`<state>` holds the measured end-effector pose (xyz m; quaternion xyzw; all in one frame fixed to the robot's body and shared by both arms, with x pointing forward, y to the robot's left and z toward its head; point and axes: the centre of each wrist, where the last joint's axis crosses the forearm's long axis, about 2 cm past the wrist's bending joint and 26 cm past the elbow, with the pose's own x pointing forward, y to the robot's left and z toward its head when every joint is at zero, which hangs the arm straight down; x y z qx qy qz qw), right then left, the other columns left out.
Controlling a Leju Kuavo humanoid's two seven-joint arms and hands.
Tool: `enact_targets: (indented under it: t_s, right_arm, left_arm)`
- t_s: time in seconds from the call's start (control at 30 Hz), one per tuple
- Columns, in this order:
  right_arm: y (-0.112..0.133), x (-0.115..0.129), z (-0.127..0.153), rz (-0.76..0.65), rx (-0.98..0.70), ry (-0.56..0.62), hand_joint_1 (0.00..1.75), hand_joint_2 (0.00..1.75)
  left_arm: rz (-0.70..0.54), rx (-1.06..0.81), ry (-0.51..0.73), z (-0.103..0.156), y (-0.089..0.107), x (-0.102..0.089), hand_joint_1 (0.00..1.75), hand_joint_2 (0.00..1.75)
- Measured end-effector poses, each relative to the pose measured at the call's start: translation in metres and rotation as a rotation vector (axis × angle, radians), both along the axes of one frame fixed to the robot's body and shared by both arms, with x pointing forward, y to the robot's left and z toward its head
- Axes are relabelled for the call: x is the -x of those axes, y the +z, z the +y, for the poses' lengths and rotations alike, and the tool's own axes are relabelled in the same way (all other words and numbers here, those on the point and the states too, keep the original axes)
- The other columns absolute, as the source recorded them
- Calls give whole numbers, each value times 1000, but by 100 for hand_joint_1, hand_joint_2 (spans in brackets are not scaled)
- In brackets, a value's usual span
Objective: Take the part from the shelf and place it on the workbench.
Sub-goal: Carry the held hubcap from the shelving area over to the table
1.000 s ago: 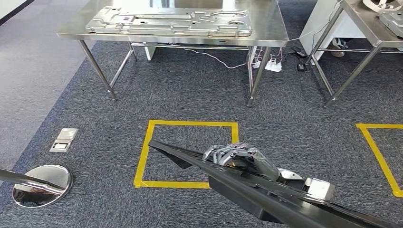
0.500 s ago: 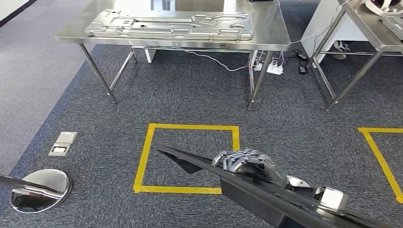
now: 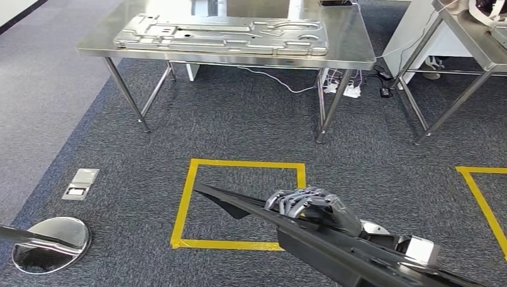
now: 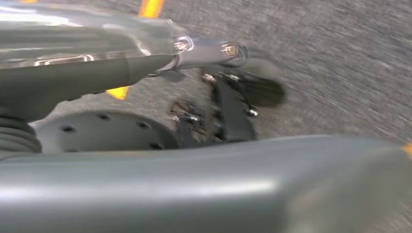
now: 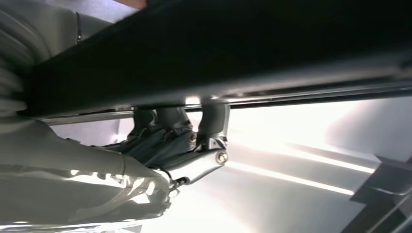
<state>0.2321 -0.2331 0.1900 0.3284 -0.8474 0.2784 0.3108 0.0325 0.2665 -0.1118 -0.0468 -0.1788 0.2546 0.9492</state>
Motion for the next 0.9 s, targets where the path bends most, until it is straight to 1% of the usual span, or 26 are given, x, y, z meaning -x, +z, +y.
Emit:
enact_targets:
  t_s: [0.63, 0.9]
  right_arm:
    - [2, 0, 2, -2, -8, -19, 175, 175]
    - [1, 1, 4, 31, -38, 5, 175, 175]
  left_arm:
    - [-1, 4, -11, -2, 0, -3, 0, 0]
    - [10, 4, -8, -2, 0, 3, 0, 0]
